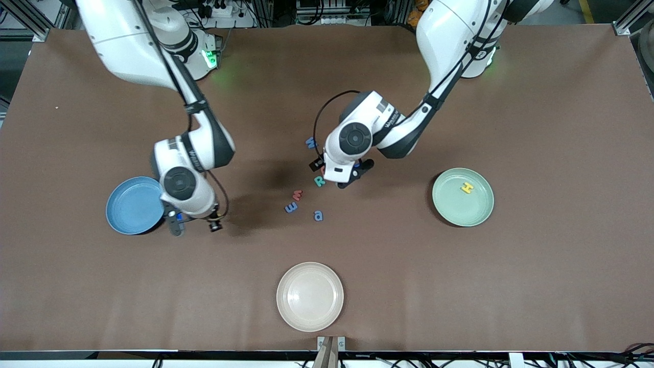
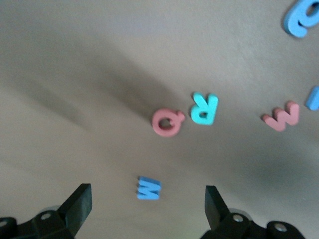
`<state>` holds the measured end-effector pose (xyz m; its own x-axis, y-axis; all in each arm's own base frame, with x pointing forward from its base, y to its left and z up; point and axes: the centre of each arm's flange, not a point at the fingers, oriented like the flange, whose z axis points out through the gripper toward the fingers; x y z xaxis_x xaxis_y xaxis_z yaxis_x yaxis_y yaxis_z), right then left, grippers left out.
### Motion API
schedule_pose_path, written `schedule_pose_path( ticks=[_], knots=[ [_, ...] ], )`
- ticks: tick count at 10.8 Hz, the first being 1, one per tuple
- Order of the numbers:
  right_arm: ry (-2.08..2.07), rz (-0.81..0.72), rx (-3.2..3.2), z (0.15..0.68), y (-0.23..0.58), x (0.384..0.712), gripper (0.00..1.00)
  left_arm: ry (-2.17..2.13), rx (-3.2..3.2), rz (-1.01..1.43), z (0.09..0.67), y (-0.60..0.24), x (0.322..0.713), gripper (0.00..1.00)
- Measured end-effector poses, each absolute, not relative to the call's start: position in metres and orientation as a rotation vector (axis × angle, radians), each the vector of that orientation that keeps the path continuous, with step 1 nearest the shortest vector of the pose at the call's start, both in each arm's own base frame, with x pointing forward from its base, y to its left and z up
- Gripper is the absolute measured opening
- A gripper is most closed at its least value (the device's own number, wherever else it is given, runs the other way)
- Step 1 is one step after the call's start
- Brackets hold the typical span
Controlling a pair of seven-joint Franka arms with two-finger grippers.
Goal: Sort upper and lower case letters into plates
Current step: 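Lower the yellow h onto the blue plate and open the right gripper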
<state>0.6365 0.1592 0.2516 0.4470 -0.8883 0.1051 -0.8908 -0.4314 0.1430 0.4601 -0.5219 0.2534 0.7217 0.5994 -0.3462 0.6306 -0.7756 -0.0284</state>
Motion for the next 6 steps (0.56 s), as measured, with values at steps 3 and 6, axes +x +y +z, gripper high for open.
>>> schedule_pose_path(
  ticks=[3, 6],
  knots=[
    [-1.395, -0.072, 2.584, 0.262, 0.08, 0.649, 0.33, 1.033, 2.861, -0.473, 0.251, -0.535, 0.443, 1.0],
    [-1.232, -0.185, 2.637, 0.257, 0.021, 0.646, 0.33, 1.153, 2.884, -0.314, 0.244, -0.547, 0.429, 1.0]
  ],
)
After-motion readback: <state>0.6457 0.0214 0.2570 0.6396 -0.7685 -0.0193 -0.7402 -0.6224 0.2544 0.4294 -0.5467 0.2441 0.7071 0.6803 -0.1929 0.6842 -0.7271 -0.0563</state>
